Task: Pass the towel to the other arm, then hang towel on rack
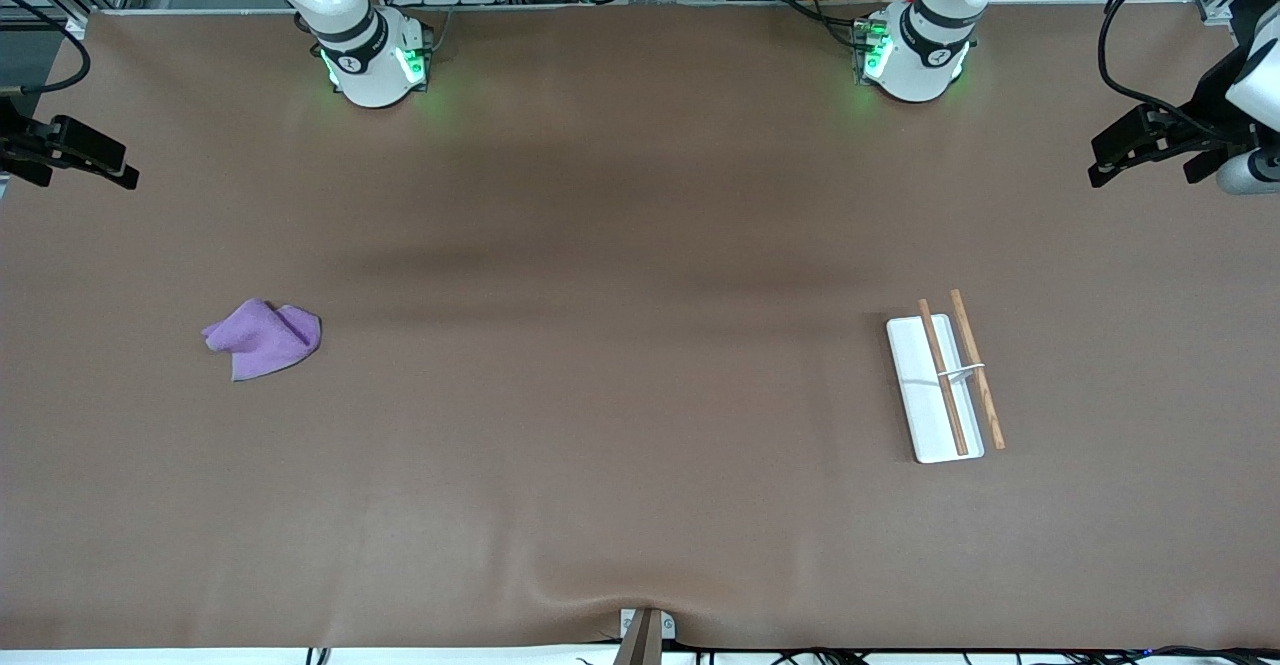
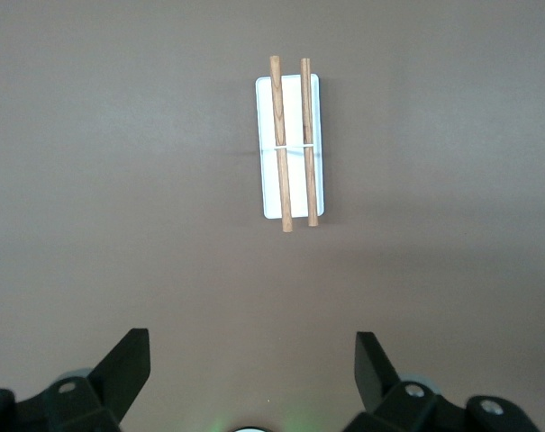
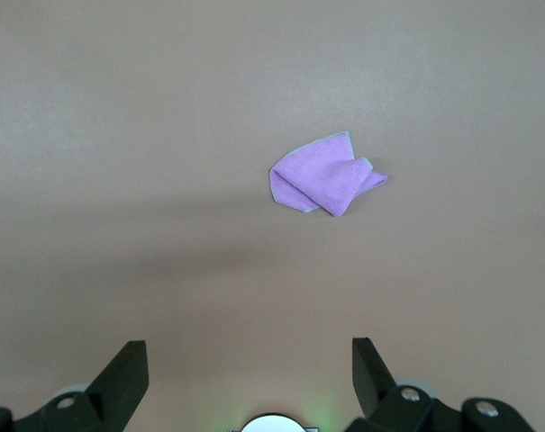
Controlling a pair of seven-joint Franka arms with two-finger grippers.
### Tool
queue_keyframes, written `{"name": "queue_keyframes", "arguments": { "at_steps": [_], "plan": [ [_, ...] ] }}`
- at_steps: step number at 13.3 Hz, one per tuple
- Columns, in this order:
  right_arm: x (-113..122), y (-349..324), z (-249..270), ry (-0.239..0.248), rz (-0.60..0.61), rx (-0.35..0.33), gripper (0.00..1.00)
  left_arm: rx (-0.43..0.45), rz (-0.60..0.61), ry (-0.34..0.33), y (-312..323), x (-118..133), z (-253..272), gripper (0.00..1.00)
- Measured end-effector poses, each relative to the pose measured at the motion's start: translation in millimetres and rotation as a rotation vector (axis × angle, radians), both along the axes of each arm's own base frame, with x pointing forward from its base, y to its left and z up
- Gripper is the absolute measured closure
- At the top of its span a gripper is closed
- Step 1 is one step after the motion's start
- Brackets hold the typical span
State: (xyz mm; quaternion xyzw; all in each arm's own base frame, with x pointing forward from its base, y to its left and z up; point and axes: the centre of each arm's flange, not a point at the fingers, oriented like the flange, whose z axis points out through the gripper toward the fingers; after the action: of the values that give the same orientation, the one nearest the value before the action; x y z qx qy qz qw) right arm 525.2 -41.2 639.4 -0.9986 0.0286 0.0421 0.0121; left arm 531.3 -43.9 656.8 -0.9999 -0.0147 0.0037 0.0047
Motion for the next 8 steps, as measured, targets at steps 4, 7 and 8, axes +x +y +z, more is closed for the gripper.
{"name": "queue_keyframes", "arguments": {
  "at_steps": [4,7,8],
  "plan": [
    [0.1,0.0,1.5,-0.003,0.0,0.0,0.0,-0.001,0.0,0.006,0.0,2.8,-3.5,0.0],
    [0.5,0.1,0.5,0.0,0.0,0.0,0.0,-0.001,0.001,0.009,0.8,3.6,-4.7,0.0],
    [0.4,0.3,0.2,0.001,0.001,0.0,0.0,-0.001,0.002,0.009,1.1,3.6,-4.8,0.0]
  ]
}}
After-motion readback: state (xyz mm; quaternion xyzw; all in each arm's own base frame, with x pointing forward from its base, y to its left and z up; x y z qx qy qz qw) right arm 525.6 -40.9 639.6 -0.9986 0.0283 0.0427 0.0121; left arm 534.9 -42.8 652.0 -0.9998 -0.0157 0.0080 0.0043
